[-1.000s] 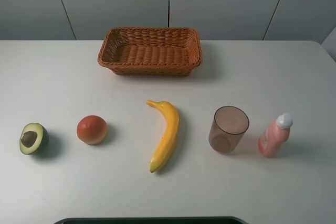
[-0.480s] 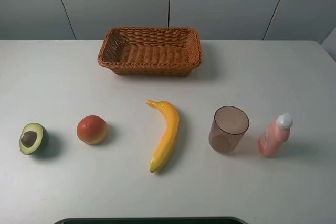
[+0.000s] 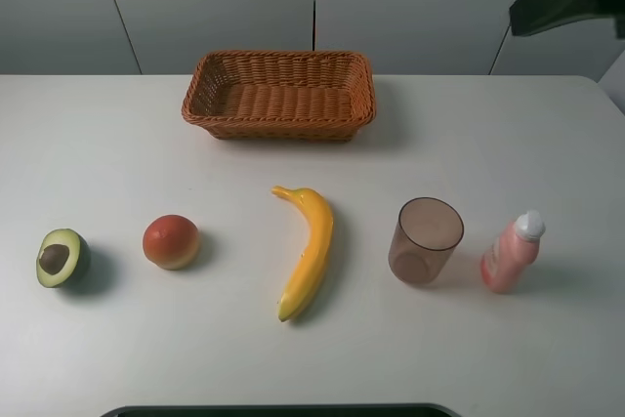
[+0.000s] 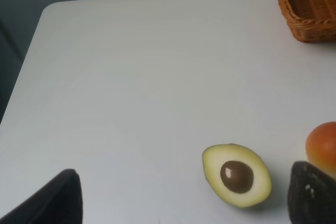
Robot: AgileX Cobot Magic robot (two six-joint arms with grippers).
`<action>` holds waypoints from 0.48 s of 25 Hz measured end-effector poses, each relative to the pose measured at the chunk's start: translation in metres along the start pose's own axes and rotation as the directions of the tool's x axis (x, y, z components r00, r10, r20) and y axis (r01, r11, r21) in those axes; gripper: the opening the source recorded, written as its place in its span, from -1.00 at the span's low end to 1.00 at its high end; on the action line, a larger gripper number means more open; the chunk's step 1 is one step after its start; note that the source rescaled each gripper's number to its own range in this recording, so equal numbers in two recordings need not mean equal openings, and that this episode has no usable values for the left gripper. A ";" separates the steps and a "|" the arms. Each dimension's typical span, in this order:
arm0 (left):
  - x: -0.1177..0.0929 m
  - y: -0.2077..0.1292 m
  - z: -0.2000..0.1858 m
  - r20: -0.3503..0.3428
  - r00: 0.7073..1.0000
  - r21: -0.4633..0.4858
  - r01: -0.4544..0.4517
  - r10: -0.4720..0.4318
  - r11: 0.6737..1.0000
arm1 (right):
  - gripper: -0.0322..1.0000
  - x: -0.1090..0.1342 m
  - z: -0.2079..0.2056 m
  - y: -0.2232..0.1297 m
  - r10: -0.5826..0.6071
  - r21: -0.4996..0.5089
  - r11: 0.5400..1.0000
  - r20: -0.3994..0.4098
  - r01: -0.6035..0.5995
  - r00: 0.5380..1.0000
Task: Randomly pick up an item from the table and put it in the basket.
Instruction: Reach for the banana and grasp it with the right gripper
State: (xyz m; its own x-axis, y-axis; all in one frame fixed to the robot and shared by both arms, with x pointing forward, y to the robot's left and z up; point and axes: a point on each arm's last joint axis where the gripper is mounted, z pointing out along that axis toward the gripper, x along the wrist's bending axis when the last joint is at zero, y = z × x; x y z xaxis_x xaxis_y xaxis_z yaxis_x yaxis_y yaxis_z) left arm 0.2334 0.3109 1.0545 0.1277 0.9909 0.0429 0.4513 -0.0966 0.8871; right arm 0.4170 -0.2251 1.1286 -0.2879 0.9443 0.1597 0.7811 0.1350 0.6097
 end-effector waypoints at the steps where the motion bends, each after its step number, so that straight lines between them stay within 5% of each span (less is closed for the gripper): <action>1: 0.000 0.000 0.000 0.000 1.000 0.000 0.000 0.000 1.000 | 1.00 0.007 0.008 0.001 -0.002 0.023 1.000 -0.020 0.003 1.000; 12: 0.000 0.000 0.000 0.000 1.000 0.000 0.000 0.000 1.000 | 1.00 0.086 0.106 -0.012 -0.091 0.226 0.967 -0.121 0.116 0.989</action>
State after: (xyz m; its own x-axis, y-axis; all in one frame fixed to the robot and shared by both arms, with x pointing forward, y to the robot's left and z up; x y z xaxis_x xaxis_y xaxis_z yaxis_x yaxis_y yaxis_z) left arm 0.2334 0.3109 1.0545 0.1277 0.9909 0.0429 0.4513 -0.0966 0.8871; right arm 0.4418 -0.1141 1.0533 -0.4224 0.8849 0.1964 0.8471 0.3083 0.4329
